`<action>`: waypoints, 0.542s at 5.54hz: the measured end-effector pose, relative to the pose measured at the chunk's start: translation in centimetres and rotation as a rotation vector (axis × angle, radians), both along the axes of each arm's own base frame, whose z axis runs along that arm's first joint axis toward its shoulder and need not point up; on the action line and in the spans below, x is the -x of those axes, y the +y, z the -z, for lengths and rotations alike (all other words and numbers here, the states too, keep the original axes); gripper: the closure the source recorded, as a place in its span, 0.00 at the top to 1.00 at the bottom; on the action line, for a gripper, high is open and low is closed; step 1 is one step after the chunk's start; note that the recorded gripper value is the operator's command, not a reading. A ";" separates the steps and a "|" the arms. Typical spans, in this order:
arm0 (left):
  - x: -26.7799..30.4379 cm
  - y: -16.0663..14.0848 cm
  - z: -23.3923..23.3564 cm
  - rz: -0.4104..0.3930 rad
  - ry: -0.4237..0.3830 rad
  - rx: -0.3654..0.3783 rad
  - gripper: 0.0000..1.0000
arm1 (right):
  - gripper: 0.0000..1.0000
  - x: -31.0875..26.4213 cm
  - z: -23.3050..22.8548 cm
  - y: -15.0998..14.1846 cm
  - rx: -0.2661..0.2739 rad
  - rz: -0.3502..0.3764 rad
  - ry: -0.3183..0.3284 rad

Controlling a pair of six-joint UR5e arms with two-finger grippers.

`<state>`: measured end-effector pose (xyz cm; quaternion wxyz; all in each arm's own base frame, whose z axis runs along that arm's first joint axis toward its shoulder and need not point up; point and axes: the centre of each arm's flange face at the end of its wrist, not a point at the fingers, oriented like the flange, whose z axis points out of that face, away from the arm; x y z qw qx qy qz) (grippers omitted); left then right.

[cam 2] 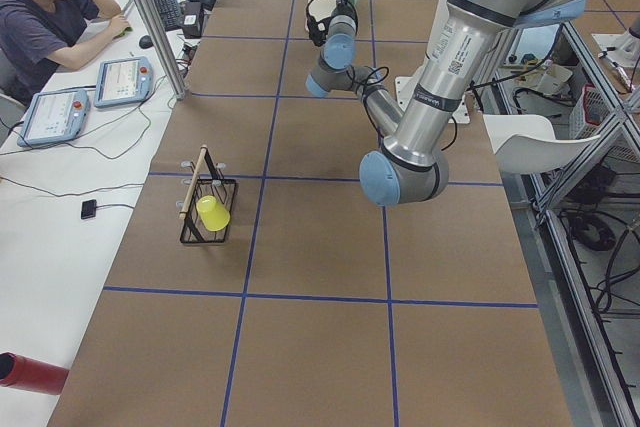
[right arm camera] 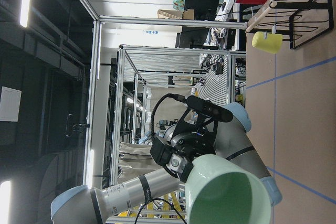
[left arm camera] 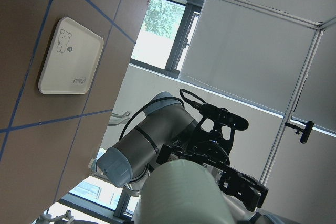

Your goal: Left arm grabs green cup and hands to right arm on tray

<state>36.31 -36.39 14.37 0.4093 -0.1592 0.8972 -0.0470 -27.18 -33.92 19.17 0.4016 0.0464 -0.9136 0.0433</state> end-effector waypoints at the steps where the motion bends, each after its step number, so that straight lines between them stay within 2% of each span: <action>1: -0.6 -0.1 0.2 -0.005 -0.003 0.002 0.01 | 0.99 0.6 1.1 -0.4 0.013 0.000 0.016; 3: -1.1 -0.2 0.5 -0.009 -0.002 0.002 0.01 | 0.99 1.5 2.6 -0.6 0.028 0.010 0.034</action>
